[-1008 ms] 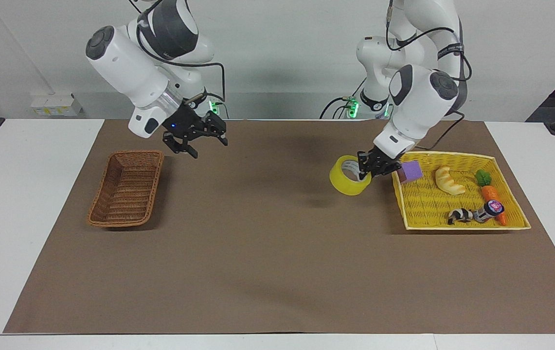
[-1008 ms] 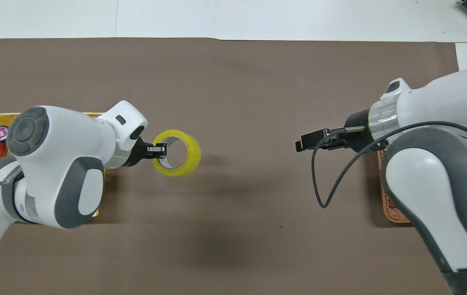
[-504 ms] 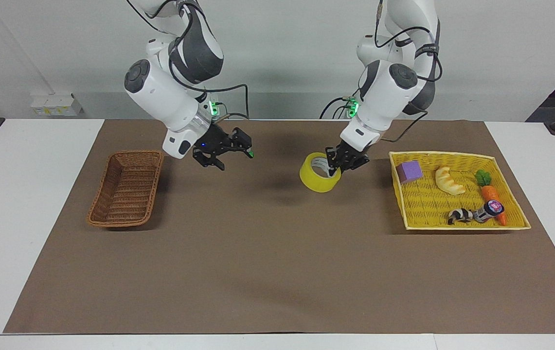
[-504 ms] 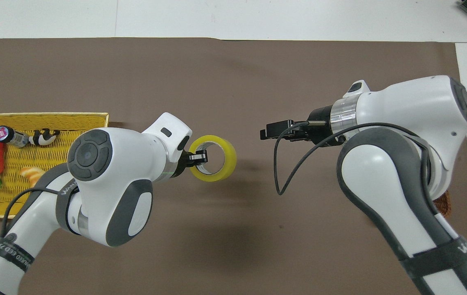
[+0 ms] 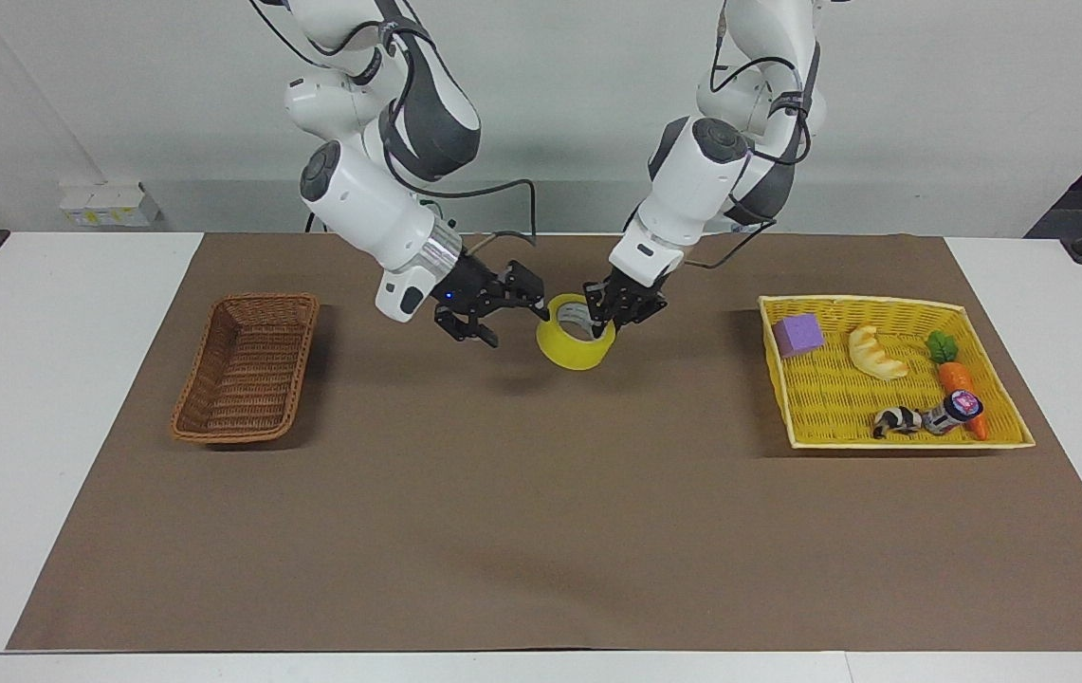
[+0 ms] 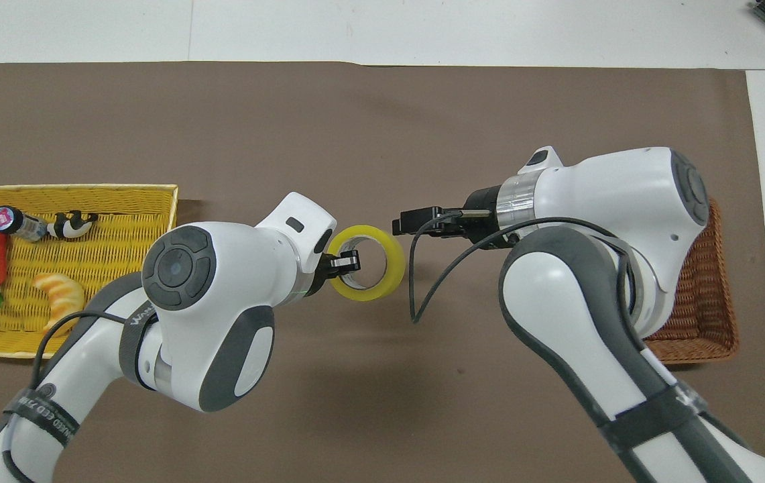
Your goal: Move tape to another basket
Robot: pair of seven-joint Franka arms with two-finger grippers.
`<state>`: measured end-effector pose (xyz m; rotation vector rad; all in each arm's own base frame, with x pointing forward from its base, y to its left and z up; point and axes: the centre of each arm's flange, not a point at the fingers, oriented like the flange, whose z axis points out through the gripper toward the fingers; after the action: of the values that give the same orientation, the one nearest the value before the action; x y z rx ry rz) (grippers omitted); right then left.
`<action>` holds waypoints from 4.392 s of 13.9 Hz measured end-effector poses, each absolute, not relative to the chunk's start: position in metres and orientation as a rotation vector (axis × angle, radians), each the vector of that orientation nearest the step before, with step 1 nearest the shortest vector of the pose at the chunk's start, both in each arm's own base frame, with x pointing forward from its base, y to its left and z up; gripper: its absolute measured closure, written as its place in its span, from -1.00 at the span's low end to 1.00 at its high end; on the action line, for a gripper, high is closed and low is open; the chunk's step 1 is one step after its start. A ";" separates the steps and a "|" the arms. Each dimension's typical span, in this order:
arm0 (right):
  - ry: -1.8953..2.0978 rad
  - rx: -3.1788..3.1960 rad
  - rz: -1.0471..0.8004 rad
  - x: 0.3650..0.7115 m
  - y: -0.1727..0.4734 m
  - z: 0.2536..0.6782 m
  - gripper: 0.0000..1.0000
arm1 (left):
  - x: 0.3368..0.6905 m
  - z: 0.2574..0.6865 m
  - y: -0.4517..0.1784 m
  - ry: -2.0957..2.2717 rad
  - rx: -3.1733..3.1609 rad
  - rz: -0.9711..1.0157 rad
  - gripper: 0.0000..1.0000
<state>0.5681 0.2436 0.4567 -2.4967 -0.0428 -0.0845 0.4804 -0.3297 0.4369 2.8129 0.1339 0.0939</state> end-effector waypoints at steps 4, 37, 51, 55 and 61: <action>-0.048 -2.499 -0.094 0.566 0.256 0.453 -1.00 | 0.480 0.437 -0.330 0.134 2.812 0.097 0.57; 0.021 -2.535 -0.084 0.569 0.283 0.410 1.00 | 0.527 0.480 -0.318 0.194 2.747 0.236 -1.00; 0.152 -3.001 0.002 0.609 0.092 0.478 1.00 | 0.532 0.563 -0.083 -0.305 3.015 0.155 -1.00; 0.181 -3.071 0.004 0.601 0.041 0.523 1.00 | 0.509 0.641 -0.030 -0.386 3.098 0.145 -1.00; -0.009 -3.146 0.064 0.562 -0.001 0.576 1.00 | 0.514 0.687 -0.026 -0.382 3.118 0.007 -1.00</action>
<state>0.5620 -0.0015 0.5762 -3.1461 -0.0088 0.0637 0.5142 -0.0258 0.6870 3.1181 -0.3817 0.0073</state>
